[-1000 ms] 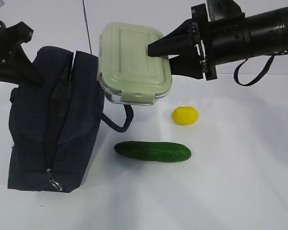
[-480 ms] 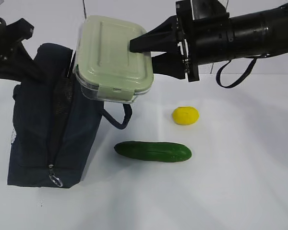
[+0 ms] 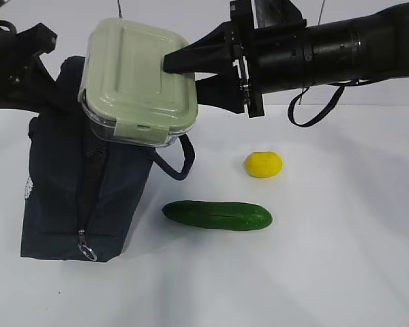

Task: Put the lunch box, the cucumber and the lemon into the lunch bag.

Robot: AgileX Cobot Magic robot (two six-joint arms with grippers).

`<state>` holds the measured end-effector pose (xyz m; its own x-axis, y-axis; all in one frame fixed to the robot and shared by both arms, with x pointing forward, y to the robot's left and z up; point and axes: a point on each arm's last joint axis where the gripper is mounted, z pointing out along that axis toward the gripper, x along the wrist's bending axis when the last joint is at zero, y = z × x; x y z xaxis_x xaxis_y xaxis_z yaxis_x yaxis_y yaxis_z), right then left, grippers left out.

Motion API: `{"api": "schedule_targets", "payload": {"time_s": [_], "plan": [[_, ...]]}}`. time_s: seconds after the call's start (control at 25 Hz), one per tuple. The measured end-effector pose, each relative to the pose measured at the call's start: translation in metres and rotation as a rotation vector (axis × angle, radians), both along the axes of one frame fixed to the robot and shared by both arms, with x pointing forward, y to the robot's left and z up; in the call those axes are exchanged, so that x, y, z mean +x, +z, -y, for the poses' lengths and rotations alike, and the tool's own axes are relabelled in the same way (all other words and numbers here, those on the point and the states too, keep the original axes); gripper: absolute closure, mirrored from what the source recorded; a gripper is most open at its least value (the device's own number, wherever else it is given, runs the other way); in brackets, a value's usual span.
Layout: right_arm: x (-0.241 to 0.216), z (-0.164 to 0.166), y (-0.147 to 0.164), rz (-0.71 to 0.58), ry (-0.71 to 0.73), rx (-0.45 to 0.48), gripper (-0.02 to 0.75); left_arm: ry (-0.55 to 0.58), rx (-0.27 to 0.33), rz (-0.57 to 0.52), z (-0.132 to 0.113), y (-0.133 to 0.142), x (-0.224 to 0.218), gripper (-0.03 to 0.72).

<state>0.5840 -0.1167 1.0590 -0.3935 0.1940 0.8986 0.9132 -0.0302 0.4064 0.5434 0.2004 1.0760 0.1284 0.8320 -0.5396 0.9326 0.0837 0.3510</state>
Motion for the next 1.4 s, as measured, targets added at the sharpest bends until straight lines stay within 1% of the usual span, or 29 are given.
{"api": "schedule_targets", "payload": {"time_s": [0.12, 0.6, 0.76, 0.92, 1.12, 1.4], "plan": [[0.001, 0.000, 0.003, 0.003, -0.008, 0.018, 0.337, 0.002, -0.004, 0.001, 0.000, 0.000, 0.000, 0.680], [0.005, 0.000, 0.002, -0.002, -0.040, 0.032, 0.337, 0.009, -0.019, 0.002, 0.001, 0.001, 0.001, 0.680], [0.008, -0.003, -0.004, -0.019, -0.049, 0.041, 0.337, 0.009, -0.019, 0.002, 0.001, 0.001, 0.001, 0.680], [0.007, -0.017, -0.012, -0.027, -0.032, 0.039, 0.337, 0.009, -0.019, 0.002, 0.001, 0.001, 0.001, 0.680], [0.010, -0.030, -0.029, -0.064, -0.013, 0.041, 0.337, 0.009, -0.019, 0.002, 0.001, 0.001, 0.001, 0.680], [0.016, -0.030, -0.038, -0.023, -0.042, 0.014, 0.337, 0.008, -0.019, 0.001, 0.001, 0.001, 0.000, 0.680]]}}
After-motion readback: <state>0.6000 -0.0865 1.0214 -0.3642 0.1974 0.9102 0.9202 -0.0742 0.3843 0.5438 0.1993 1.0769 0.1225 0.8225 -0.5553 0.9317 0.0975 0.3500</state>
